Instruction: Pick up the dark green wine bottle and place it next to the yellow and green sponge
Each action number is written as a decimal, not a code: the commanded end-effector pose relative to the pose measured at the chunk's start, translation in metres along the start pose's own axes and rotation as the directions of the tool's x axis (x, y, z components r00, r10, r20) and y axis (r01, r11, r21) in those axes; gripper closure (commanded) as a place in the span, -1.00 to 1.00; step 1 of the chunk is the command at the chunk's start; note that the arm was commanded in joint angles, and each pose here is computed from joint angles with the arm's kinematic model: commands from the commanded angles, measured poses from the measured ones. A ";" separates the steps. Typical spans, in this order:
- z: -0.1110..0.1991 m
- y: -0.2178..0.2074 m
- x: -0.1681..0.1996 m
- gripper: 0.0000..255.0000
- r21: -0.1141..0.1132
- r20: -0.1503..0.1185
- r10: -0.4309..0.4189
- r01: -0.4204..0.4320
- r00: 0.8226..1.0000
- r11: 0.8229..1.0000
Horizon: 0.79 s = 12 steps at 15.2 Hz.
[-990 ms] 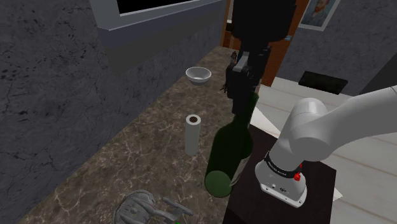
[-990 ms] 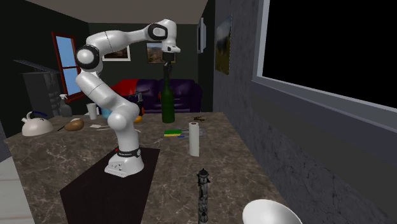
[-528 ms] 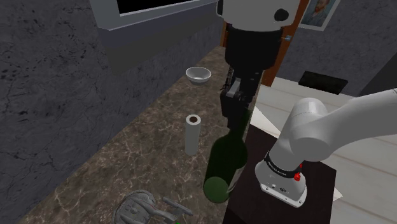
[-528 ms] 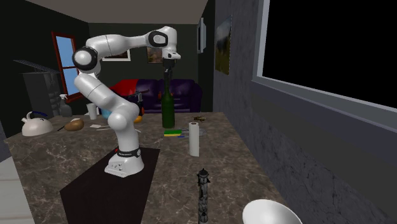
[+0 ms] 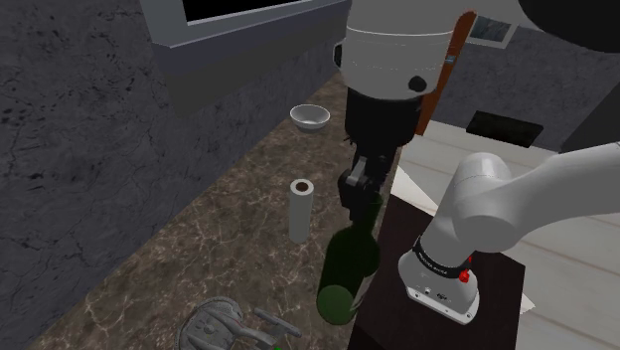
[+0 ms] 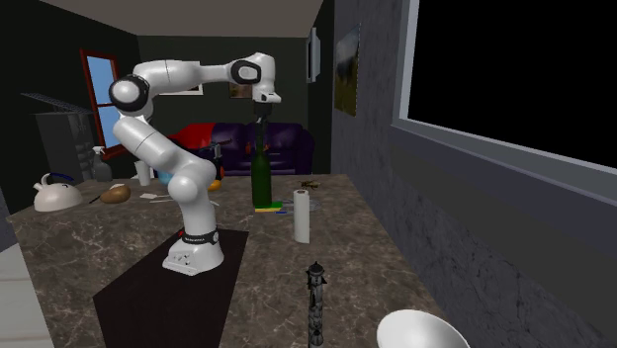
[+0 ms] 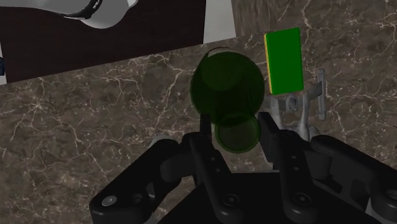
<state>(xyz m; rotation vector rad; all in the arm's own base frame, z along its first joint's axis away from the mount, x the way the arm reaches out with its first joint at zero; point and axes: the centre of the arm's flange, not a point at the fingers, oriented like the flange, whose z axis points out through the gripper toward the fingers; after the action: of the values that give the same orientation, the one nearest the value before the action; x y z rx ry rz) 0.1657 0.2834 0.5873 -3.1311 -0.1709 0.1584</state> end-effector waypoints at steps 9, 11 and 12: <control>0.053 0.000 0.005 1.00 0.000 -0.001 0.000 0.000 1.000 1.000; 0.063 0.000 0.006 1.00 0.000 -0.001 0.000 0.000 1.000 1.000; 0.069 0.000 0.006 1.00 0.000 -0.001 0.000 0.000 1.000 1.000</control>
<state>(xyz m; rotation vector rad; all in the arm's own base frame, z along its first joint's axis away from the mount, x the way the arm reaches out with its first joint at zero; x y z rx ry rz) 0.1647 0.2837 0.5233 -3.1311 -0.1706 0.1584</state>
